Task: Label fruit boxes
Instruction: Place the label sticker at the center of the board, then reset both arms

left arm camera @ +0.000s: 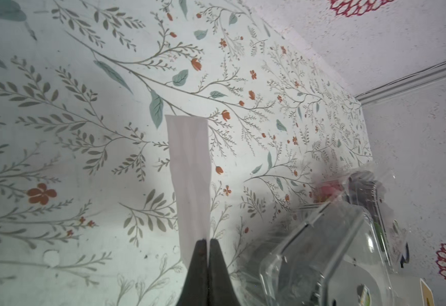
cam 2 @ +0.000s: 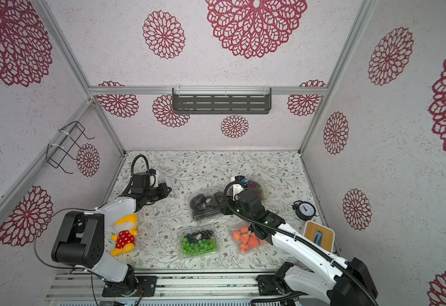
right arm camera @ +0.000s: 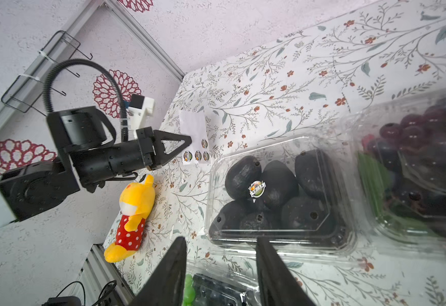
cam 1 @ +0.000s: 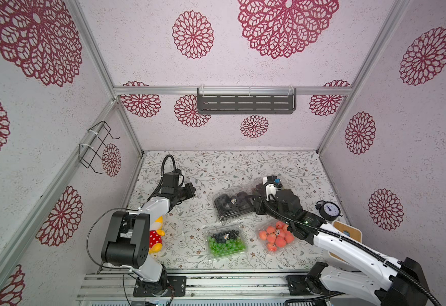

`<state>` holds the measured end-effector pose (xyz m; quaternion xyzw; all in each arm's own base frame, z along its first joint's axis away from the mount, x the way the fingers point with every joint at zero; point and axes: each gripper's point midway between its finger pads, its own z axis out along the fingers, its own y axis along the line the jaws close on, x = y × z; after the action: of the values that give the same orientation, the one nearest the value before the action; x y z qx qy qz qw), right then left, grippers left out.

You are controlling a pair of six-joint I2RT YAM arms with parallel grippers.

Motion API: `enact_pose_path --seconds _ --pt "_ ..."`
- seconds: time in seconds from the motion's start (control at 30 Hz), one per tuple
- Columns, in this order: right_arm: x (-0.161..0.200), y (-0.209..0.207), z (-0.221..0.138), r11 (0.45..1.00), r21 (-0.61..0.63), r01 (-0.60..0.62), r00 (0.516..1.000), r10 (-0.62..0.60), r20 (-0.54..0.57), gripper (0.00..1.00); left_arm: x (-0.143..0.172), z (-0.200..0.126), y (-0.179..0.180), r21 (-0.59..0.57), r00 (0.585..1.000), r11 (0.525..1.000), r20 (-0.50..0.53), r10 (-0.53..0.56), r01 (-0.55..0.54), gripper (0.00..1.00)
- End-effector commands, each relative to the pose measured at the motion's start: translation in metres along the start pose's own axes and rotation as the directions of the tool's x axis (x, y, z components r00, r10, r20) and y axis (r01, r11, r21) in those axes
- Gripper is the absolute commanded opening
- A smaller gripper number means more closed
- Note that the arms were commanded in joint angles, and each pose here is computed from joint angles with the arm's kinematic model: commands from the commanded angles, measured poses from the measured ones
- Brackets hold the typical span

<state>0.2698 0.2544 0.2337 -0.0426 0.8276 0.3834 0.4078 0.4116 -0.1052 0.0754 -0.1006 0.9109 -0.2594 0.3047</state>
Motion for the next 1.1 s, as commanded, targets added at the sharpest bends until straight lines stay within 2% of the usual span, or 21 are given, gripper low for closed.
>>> enact_pose_path --seconds 0.0,0.2,0.37,0.63,0.67,0.7,0.73,0.8,0.83,0.9,0.97,1.0,1.07 --pt "-0.02 0.015 -0.011 0.995 -0.094 0.044 0.999 -0.042 0.024 0.45 0.016 0.01 0.018 -0.067 0.995 0.997 -0.099 -0.028 0.021 0.0" --pt "-0.022 0.003 -0.013 0.994 -0.107 0.018 1.0 -0.015 0.028 0.45 0.018 0.012 0.062 -0.293 0.989 0.956 -0.131 -0.069 0.027 0.04" --pt "-0.023 -0.001 -0.012 0.993 -0.12 0.007 0.999 -0.003 0.037 0.45 0.013 -0.001 0.071 -0.363 0.993 0.931 -0.107 -0.057 0.015 0.15" --pt "-0.035 -0.003 -0.018 0.992 -0.121 0.023 0.998 -0.016 0.055 0.46 0.004 -0.016 0.074 -0.418 0.996 0.908 -0.075 -0.048 0.012 0.59" --pt "-0.04 -0.006 -0.02 0.994 -0.107 0.017 0.998 -0.01 0.065 0.48 0.002 -0.02 0.073 -0.428 0.997 0.904 -0.065 -0.048 0.016 0.74" --pt "-0.046 -0.012 -0.022 0.996 -0.09 0.003 0.997 0.004 0.075 0.53 -0.001 -0.026 0.071 -0.438 0.998 0.899 -0.053 -0.042 0.015 0.95" --pt "-0.052 -0.015 -0.025 0.997 -0.08 -0.007 0.996 0.014 0.087 0.62 -0.005 -0.032 0.067 -0.443 0.999 0.897 -0.035 -0.028 0.01 0.98" --pt "-0.069 -0.03 -0.03 0.999 -0.016 -0.049 0.991 0.051 0.128 0.79 -0.016 -0.048 0.053 -0.44 1.0 0.898 0.013 0.022 -0.014 0.98" --pt "-0.077 -0.037 -0.031 0.998 0.011 -0.066 0.986 0.064 0.151 0.83 -0.024 -0.057 0.043 -0.433 0.998 0.901 0.042 0.053 -0.03 0.98" --pt "-0.103 -0.046 -0.038 0.998 0.045 -0.034 0.975 0.023 0.222 0.85 -0.043 -0.081 0.023 -0.436 0.981 0.897 0.13 0.144 -0.074 0.98" --pt "-0.127 -0.071 -0.049 0.984 0.179 -0.014 0.954 -0.041 0.296 0.87 -0.065 -0.104 0.01 -0.453 0.936 0.88 0.228 0.269 -0.142 0.98" --pt "-0.137 -0.089 -0.058 0.961 0.276 -0.024 0.94 -0.072 0.333 0.98 -0.075 -0.113 0.006 -0.458 0.901 0.871 0.283 0.33 -0.176 0.98" --pt "-0.149 -0.124 -0.072 0.897 0.443 0.017 0.905 -0.203 0.375 0.98 -0.089 -0.134 0.015 -0.528 0.835 0.828 0.359 0.417 -0.187 0.98"
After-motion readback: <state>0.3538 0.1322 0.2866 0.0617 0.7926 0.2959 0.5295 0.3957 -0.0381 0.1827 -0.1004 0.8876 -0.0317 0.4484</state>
